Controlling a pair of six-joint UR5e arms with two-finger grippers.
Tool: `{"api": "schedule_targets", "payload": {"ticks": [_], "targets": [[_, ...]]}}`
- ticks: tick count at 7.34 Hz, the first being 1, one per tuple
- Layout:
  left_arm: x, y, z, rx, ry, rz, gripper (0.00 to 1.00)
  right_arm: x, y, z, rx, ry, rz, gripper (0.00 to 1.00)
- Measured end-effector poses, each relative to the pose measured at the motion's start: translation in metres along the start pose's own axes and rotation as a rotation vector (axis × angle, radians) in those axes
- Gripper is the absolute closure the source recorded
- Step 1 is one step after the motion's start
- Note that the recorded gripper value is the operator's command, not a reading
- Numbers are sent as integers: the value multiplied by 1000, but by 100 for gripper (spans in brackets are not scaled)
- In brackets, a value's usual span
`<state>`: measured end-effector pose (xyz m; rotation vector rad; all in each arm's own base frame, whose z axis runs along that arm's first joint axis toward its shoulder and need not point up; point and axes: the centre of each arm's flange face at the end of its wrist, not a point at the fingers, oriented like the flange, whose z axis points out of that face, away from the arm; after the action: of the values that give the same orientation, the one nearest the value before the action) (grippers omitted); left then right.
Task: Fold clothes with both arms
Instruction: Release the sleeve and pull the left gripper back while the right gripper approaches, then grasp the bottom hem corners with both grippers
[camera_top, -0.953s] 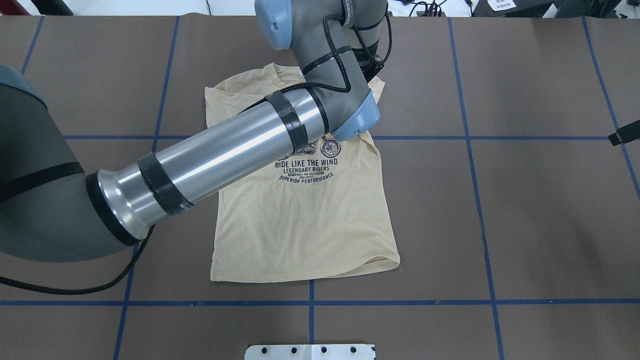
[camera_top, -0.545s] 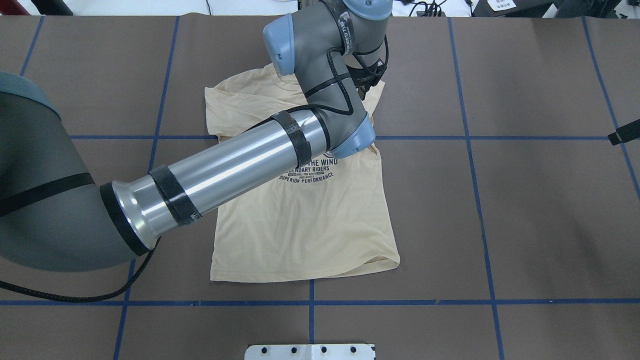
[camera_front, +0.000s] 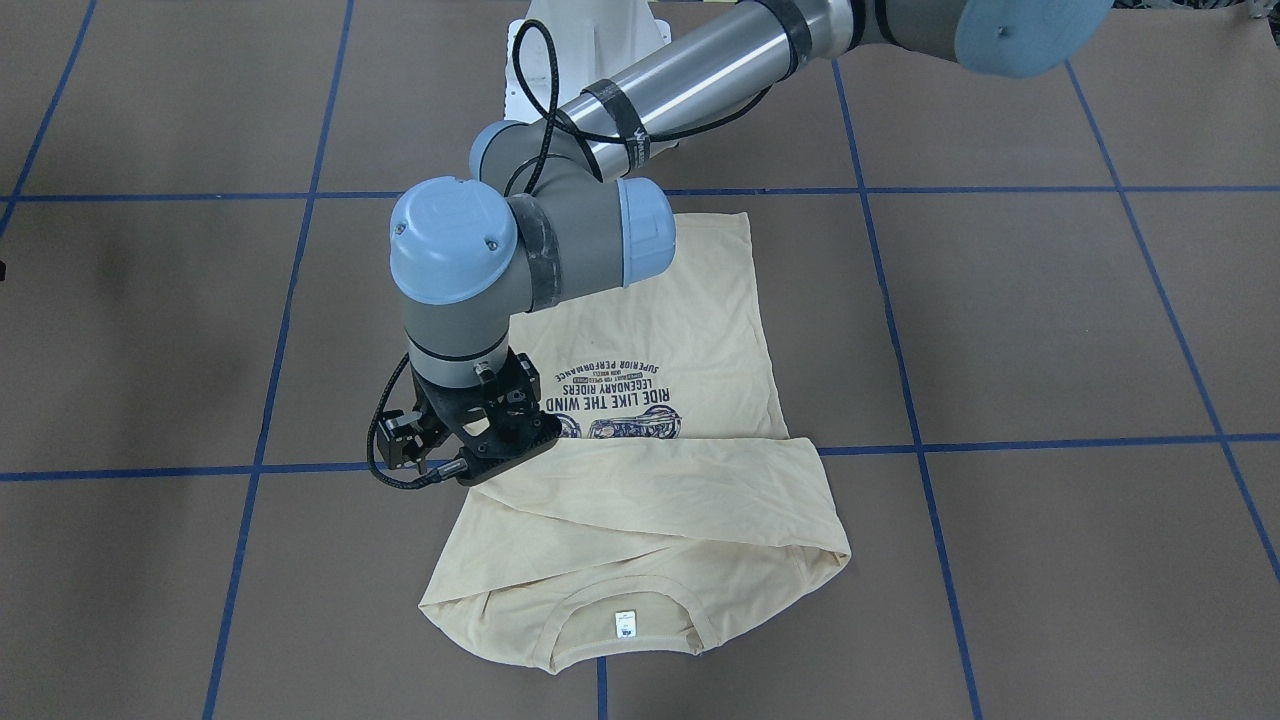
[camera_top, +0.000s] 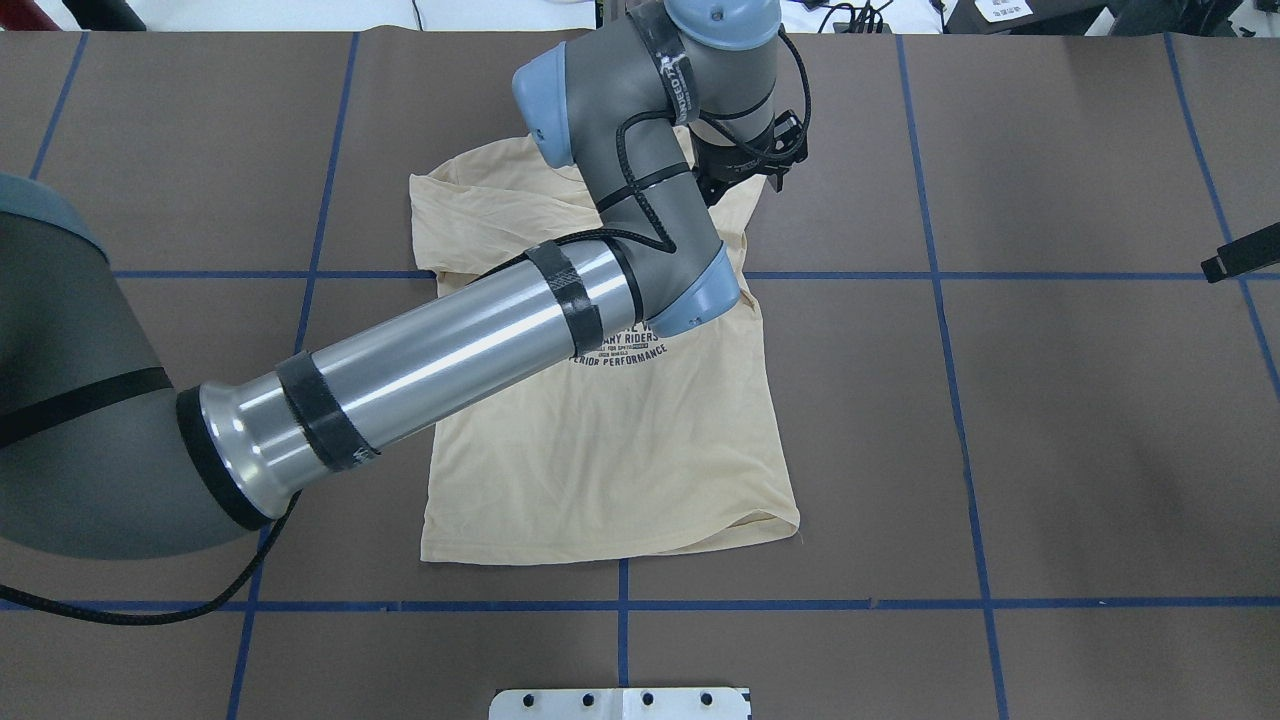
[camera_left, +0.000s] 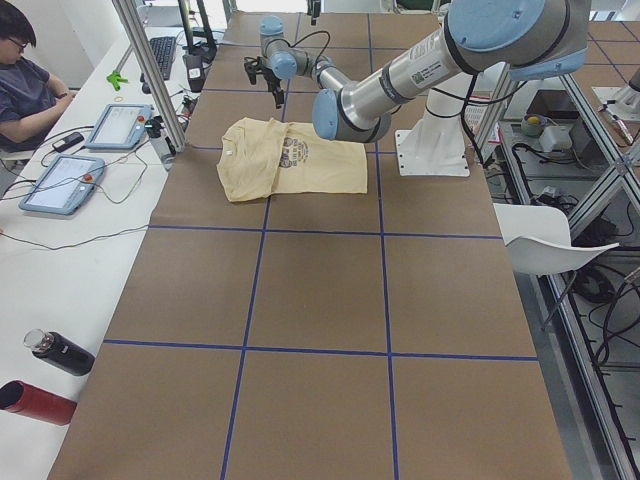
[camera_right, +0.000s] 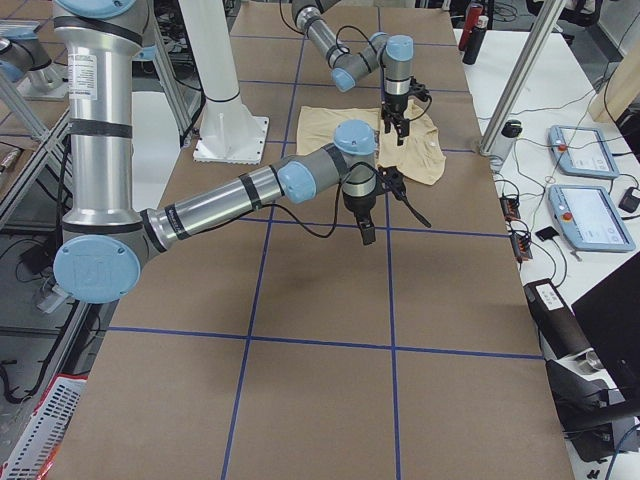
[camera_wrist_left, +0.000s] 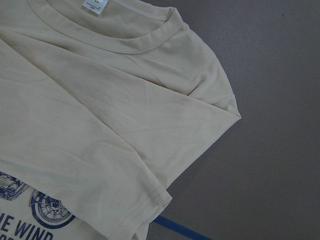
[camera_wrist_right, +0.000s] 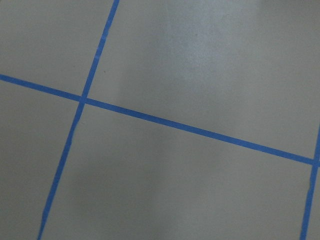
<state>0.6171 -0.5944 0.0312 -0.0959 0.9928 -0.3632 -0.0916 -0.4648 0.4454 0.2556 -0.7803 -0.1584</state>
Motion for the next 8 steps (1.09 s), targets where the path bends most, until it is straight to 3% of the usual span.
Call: {"api": "schedule_targets", "payload": {"ticks": [3, 8], "targets": [[-129, 28, -28, -27, 27, 177, 0, -97, 16, 27, 15, -86, 138, 0], [-312, 148, -8, -47, 3, 340, 0, -305, 140, 90, 29, -70, 274, 0]]}}
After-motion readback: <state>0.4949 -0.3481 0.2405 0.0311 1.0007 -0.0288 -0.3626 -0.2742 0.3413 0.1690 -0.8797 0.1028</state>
